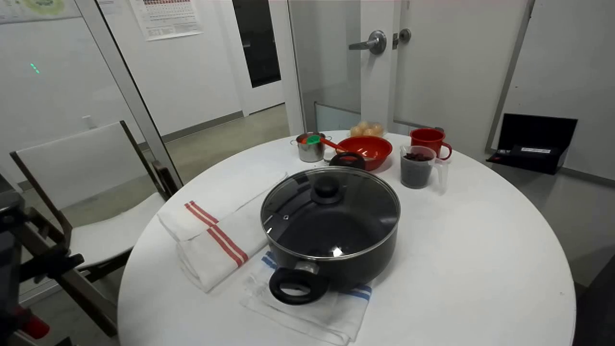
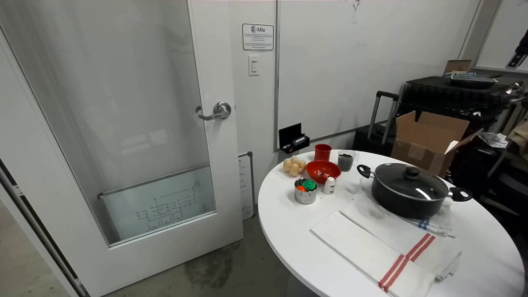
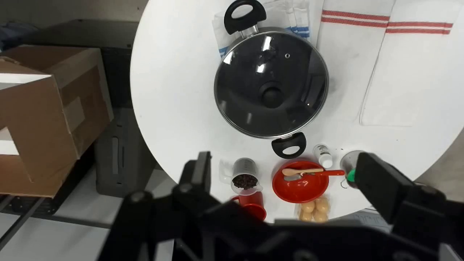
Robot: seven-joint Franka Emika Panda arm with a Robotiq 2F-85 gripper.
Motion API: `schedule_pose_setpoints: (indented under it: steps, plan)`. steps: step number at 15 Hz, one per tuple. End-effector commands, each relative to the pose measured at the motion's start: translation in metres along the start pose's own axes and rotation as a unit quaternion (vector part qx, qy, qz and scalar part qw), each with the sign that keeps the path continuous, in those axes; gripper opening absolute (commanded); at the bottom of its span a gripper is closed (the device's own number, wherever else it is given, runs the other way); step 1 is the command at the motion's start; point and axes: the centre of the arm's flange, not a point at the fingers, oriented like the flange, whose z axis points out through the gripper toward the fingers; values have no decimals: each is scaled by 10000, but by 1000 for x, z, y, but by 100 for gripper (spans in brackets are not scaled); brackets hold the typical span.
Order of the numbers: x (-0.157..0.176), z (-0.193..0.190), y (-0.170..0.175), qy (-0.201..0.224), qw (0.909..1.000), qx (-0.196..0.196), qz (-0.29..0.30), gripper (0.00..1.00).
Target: Remove the glass lid from the pot.
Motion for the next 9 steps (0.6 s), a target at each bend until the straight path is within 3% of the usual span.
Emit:
schedule_pose_setpoints:
  steps: [1, 9]
  plan:
    - [0, 0, 0, 0, 10000, 0, 0, 100]
    - [26, 47, -18, -260, 9995, 71, -172, 100]
